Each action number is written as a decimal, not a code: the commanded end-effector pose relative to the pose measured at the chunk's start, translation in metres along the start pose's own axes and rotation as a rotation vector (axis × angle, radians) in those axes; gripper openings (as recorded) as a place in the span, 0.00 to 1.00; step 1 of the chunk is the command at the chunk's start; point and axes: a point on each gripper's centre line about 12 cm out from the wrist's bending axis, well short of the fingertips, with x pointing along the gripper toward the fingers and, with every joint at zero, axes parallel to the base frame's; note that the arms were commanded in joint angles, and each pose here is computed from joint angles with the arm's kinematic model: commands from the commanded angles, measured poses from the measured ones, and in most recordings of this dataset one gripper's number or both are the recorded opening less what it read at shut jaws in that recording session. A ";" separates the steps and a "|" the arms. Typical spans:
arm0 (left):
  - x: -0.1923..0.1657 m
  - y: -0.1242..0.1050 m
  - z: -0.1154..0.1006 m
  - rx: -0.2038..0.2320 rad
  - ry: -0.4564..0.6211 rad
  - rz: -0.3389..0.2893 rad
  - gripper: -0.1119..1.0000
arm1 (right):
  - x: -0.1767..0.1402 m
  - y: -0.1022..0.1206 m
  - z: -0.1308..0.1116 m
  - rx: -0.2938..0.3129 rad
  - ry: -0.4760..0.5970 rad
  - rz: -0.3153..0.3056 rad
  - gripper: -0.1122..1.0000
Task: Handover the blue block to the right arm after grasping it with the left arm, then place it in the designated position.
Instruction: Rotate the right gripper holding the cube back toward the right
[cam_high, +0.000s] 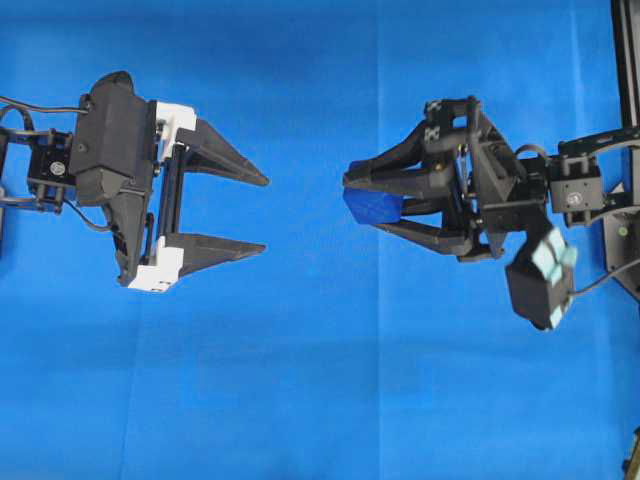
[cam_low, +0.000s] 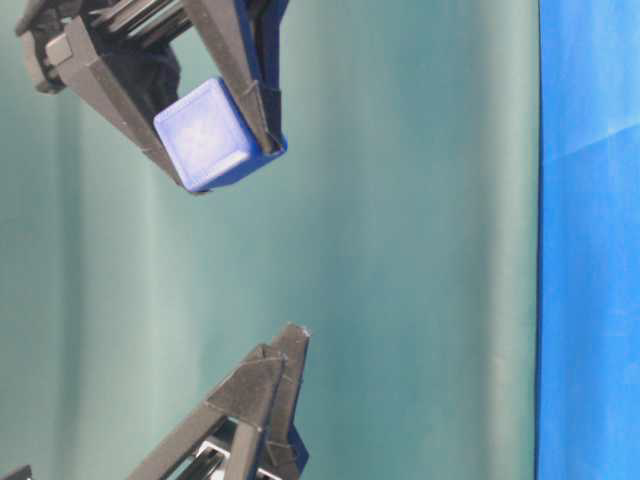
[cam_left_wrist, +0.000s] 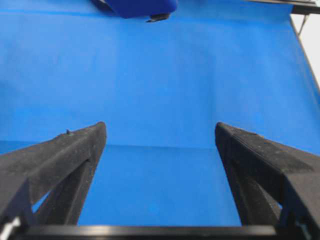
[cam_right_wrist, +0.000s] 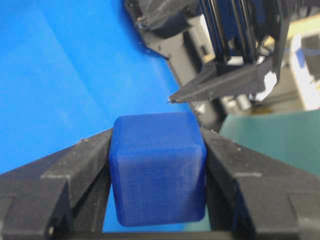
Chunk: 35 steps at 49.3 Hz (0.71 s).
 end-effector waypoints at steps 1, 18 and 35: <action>-0.004 0.000 0.011 0.002 -0.038 0.000 0.94 | -0.006 -0.007 0.007 0.095 -0.020 -0.020 0.48; -0.004 0.000 0.011 0.013 -0.038 0.000 0.94 | -0.008 -0.009 0.007 0.608 -0.012 -0.022 0.48; -0.004 0.000 0.011 0.018 -0.040 0.000 0.94 | -0.012 -0.012 0.007 0.884 0.000 -0.036 0.48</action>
